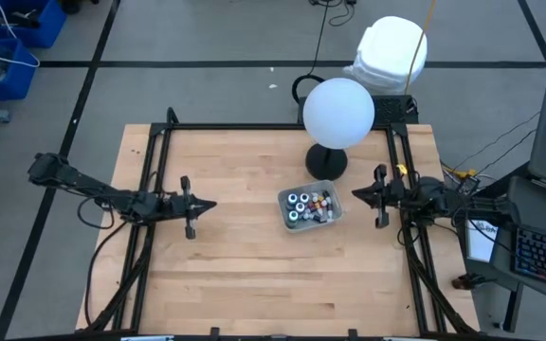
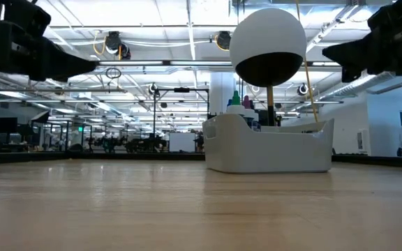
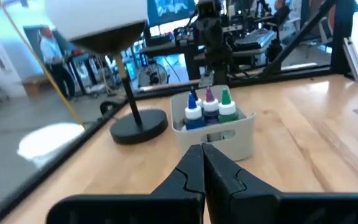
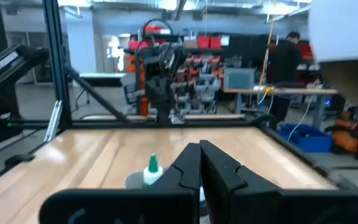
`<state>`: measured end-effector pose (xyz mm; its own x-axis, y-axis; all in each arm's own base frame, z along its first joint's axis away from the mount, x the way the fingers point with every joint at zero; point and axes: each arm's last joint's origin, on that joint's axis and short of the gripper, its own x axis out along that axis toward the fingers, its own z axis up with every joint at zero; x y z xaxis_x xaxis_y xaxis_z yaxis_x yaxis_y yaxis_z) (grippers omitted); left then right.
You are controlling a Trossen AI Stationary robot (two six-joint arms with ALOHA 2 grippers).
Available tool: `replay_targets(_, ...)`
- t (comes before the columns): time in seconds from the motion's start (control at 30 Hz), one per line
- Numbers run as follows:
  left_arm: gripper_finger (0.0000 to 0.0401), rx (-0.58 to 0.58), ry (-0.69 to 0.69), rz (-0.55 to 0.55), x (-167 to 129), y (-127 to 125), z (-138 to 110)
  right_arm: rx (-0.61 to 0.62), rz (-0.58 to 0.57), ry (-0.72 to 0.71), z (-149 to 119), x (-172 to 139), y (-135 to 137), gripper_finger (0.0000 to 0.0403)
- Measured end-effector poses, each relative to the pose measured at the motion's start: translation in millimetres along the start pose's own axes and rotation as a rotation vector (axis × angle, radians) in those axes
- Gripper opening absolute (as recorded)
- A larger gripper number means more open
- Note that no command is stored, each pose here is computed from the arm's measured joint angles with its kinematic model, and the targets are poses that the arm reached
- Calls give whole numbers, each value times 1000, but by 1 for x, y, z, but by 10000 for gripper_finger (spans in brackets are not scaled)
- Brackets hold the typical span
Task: Pick & Place food coloring
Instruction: Return to Home Position
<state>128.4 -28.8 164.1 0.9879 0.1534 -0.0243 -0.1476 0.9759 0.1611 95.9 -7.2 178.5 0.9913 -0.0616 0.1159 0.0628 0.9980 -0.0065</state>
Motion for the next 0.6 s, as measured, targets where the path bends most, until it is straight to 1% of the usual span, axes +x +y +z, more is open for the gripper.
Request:
replay_targets(0.3,0,101,-102,-20,-5,5,10,-8,-17,14,-1,0,-3,0)
replay_targets(0.5,0,137,-222,-153,-5,8,18,-10,-17,10,-1,0,-3,0)
replay_targets(0.57,0,134,-206,-163,-4,9,16,-6,-17,3,0,0,-3,0)
replay_targets(0.6,0,121,-189,-148,-3,9,15,-4,-17,-1,0,0,-3,0)
